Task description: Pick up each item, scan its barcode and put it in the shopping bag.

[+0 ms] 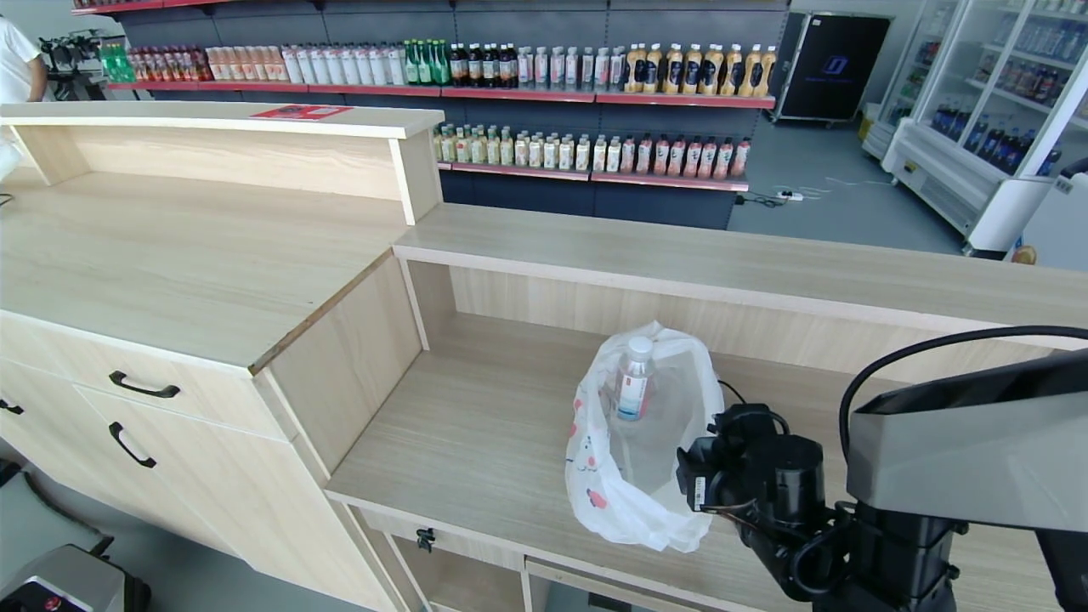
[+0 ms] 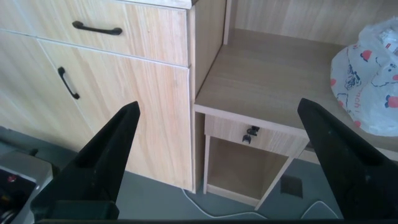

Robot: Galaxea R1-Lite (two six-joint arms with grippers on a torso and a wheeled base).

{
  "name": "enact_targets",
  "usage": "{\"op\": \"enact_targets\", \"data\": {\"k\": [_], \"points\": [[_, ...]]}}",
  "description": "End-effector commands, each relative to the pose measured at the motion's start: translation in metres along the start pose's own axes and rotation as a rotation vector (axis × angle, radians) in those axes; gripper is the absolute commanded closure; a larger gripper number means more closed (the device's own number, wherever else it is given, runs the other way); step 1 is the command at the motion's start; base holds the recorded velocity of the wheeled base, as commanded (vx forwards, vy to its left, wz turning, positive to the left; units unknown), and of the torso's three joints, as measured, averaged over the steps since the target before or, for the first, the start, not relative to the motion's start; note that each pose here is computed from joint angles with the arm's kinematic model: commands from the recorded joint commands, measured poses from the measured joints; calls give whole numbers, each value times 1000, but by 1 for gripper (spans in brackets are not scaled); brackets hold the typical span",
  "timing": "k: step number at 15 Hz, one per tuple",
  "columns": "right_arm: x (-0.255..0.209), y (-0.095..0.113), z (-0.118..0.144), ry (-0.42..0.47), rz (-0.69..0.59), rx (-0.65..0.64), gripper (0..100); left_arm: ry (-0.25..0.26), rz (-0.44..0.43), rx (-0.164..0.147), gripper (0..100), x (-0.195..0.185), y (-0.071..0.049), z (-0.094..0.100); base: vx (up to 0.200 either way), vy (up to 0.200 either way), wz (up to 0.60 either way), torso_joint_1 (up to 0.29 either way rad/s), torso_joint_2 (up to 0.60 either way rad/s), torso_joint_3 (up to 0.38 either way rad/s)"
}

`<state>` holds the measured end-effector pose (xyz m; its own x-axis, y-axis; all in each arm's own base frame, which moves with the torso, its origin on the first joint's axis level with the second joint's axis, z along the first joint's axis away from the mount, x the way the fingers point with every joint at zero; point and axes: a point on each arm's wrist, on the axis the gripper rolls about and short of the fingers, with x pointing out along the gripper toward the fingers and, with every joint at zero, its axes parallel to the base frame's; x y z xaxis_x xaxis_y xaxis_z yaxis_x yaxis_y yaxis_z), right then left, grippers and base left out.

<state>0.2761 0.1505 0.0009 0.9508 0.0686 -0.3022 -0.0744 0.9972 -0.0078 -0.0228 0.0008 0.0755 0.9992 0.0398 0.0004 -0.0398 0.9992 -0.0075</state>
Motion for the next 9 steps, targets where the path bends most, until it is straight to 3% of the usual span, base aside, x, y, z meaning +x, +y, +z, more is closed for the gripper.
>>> {"op": "enact_targets", "data": {"k": [1, 9], "points": [[3, 1, -6, 9, 0, -5, 100, 0, 0, 0, 0, 0, 0, 0, 0, 0, 0, 0, 0, 0], [13, 5, -15, 6, 1, 0, 100, 0, 0, 0, 0, 0, 0, 0, 0, 0, 0, 0, 0, 0]]}}
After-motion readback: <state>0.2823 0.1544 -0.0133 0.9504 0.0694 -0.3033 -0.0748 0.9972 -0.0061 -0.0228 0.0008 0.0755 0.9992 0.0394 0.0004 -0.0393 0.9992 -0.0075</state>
